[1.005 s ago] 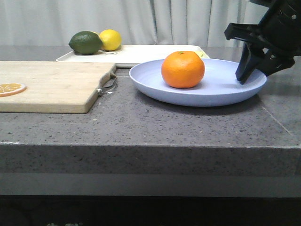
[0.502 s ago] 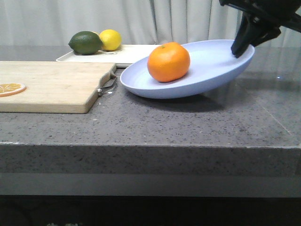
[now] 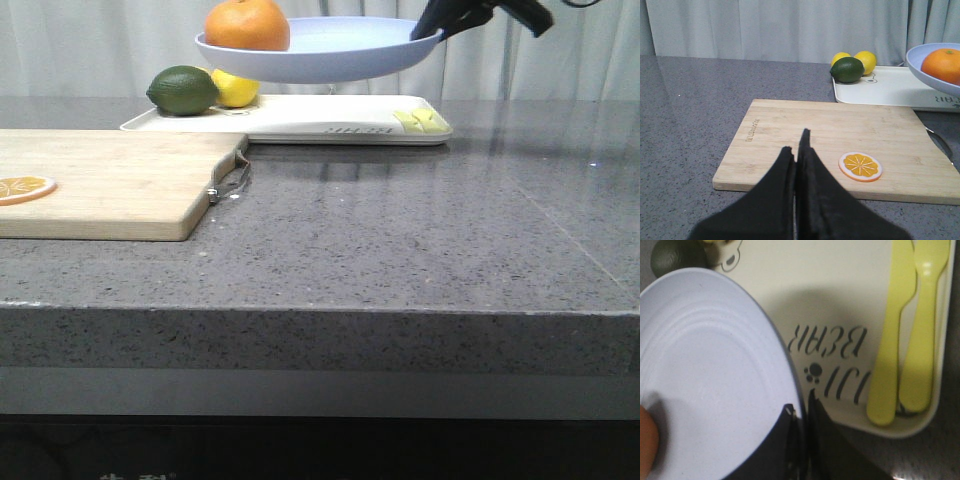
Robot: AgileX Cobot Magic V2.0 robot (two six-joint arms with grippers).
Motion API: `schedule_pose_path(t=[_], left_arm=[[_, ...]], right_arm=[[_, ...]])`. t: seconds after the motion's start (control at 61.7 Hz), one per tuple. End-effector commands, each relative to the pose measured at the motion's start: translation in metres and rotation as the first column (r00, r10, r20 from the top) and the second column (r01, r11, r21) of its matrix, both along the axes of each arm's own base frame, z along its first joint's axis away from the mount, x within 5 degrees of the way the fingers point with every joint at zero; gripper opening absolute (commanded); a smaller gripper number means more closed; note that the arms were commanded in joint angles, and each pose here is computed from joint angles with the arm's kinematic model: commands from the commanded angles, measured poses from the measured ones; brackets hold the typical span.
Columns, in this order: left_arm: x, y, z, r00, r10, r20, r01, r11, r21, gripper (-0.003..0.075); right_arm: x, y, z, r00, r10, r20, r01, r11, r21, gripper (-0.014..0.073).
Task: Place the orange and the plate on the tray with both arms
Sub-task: 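Lift the plate with the orange using the right gripper toward the white tray, then lower the plate onto the white tray and open the right gripper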
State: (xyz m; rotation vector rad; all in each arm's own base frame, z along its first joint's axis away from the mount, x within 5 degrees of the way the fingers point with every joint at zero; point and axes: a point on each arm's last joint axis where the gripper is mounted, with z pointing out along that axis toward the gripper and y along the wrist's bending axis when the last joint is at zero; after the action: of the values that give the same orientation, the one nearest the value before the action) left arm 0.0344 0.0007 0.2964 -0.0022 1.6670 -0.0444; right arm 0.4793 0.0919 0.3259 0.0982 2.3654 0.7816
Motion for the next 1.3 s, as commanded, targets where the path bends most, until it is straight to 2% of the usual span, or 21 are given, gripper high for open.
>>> schedule_pose_path(t=[0.0, 0.211, 0.389, 0.583, 0.729, 0.875, 0.94, 1.135, 1.28], left_arm=[[0.000, -0.001, 0.015, 0.996, -0.007, 0.093, 0.007, 1.000, -0.007, -0.0018], [0.000, -0.001, 0.015, 0.996, -0.007, 0.093, 0.007, 1.000, -0.007, -0.0018], [0.000, -0.001, 0.015, 0.996, -0.007, 0.093, 0.007, 1.000, -0.007, -0.0018], [0.000, -0.001, 0.015, 0.996, -0.007, 0.093, 0.007, 1.000, -0.007, -0.0018], [0.000, -0.001, 0.015, 0.996, -0.007, 0.093, 0.007, 1.000, -0.007, -0.0018], [0.000, -0.001, 0.015, 0.996, -0.007, 0.093, 0.007, 1.000, -0.007, -0.0018], [0.000, -0.001, 0.015, 0.996, -0.007, 0.093, 0.007, 1.000, -0.007, -0.0018], [0.000, -0.001, 0.015, 0.996, -0.007, 0.093, 0.007, 1.000, -0.007, -0.0018], [0.000, -0.001, 0.015, 0.996, -0.007, 0.093, 0.007, 1.000, -0.007, -0.0018]], right_arm=[[0.005, 0.003, 0.043, 0.992, -0.049, 0.117, 0.034, 0.991, 0.130, -0.0059], [0.042, 0.009, 0.030, 0.985, -0.116, 0.131, 0.084, 0.970, 0.230, -0.0059], [0.061, 0.011, 0.013, 0.975, -0.157, 0.157, 0.109, 0.955, 0.274, -0.0059], [0.074, 0.009, -0.007, 0.966, -0.195, 0.168, 0.149, 0.955, 0.255, -0.0059], [0.077, 0.006, -0.013, 0.960, -0.208, 0.188, 0.168, 0.964, 0.206, -0.0059], [0.077, 0.006, -0.012, 0.958, -0.210, 0.197, 0.171, 0.965, 0.201, -0.0049], [0.077, 0.007, -0.012, 0.958, -0.208, 0.197, 0.168, 0.965, 0.201, -0.0016], [0.075, 0.019, -0.013, 0.962, -0.185, 0.201, 0.145, 0.970, 0.196, 0.0212], [0.073, 0.028, -0.012, 0.961, -0.140, 0.239, 0.104, 0.982, 0.158, 0.0324]])
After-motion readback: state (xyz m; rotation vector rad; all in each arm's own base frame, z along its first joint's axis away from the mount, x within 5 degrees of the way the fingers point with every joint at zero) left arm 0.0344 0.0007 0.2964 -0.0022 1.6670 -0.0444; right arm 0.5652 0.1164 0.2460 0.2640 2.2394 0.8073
